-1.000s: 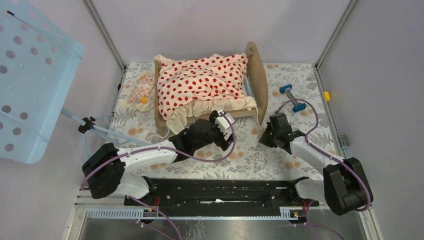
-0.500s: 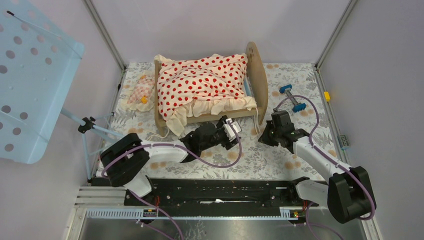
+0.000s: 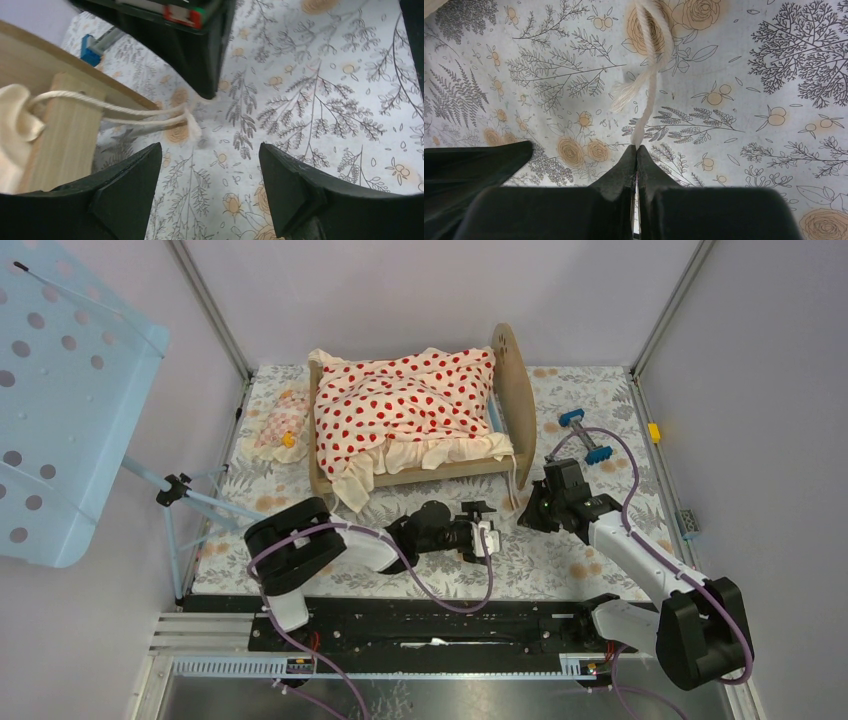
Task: Set up the pet bed
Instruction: Tie the ropes to the bed frame.
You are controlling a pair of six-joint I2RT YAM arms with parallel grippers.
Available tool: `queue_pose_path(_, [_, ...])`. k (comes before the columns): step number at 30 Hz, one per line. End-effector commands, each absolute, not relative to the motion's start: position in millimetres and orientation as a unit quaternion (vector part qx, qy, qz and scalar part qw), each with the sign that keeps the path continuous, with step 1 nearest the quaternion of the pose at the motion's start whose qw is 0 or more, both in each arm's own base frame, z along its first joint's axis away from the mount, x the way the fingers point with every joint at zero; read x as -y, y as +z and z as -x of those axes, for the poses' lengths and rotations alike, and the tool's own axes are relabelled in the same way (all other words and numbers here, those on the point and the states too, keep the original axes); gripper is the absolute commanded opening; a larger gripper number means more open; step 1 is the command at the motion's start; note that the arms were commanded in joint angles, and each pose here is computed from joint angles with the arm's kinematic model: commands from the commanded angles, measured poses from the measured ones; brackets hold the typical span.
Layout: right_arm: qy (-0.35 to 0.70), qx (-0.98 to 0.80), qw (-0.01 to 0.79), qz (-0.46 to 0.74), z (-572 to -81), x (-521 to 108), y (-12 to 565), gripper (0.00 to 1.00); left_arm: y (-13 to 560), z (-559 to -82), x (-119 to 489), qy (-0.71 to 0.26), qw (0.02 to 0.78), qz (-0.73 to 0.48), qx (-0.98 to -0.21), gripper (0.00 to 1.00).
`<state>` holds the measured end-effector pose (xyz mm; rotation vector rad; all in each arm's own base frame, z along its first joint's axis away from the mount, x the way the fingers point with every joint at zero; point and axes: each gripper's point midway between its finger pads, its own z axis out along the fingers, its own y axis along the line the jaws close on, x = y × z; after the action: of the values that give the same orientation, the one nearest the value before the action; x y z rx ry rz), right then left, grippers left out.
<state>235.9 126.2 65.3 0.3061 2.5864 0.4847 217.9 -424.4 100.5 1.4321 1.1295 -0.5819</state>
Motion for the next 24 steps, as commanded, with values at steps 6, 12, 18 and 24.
queue_pose_path(6, [0.199,-0.94,0.26,-0.096,-243,-133,87,0.01,116,-231,457,-0.227,0.621,-0.627,-0.411,0.8])
queue_pose_path(12, [0.204,-0.94,0.258,-0.095,-242,-135,88,0.01,108,-243,472,-0.217,0.627,-0.624,-0.413,0.76])
queue_pose_path(18, [0.205,-0.94,0.256,-0.095,-241,-135,89,0.01,102,-245,482,-0.22,0.621,-0.63,-0.41,0.67])
queue_pose_path(24, [0.216,-0.937,0.257,-0.096,-240,-138,93,0.0,91,-246,489,-0.22,0.609,-0.641,-0.413,0.56])
